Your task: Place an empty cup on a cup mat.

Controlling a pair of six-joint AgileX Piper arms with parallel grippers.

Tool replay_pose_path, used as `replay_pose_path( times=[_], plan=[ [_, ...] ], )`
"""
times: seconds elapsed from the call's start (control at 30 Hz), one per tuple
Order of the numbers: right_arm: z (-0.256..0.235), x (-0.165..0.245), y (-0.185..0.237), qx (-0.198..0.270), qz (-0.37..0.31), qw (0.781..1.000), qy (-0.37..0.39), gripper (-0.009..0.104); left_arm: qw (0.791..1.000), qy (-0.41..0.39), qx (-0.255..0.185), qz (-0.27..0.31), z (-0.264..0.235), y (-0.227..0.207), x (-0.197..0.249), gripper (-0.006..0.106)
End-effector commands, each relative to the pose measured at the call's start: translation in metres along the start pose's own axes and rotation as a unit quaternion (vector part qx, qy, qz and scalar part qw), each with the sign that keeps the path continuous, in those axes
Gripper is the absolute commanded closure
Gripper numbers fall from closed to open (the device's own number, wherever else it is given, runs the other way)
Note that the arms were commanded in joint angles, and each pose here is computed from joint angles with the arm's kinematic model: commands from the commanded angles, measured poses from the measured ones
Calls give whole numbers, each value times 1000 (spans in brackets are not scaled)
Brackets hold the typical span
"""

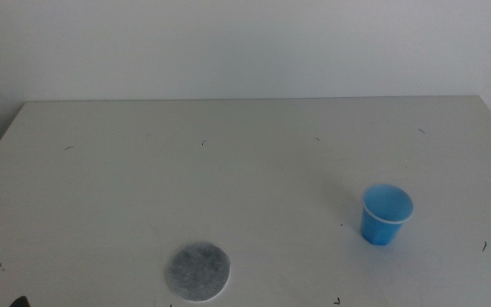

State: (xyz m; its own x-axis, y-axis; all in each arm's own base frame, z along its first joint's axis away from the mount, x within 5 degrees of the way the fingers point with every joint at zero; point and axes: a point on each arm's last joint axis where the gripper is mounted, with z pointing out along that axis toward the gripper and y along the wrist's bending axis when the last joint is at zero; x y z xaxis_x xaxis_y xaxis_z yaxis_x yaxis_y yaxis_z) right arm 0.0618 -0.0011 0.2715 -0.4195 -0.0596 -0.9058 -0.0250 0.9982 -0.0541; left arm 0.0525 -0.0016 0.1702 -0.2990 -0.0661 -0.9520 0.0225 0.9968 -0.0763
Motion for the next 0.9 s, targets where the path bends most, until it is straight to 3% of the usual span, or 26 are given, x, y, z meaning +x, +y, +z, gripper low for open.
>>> replay_pose_path(
  times=[0.0,0.23,0.53,0.87],
  plan=[
    [-2,-28,-2,6,-4,1000,-6,4,999,-40,5,-6,-1,-1,-8,-5],
    [7,-91,-2,-7,28,1000,12,4,999,-40,5,-6,-1,-1,-8,-5],
    [26,-160,4,-48,81,989,118,4,999,-40,5,-6,-1,-1,-8,-5],
    [82,-193,10,-67,89,962,247,4,999,-40,5,-6,-1,-1,-8,-5]
  ],
)
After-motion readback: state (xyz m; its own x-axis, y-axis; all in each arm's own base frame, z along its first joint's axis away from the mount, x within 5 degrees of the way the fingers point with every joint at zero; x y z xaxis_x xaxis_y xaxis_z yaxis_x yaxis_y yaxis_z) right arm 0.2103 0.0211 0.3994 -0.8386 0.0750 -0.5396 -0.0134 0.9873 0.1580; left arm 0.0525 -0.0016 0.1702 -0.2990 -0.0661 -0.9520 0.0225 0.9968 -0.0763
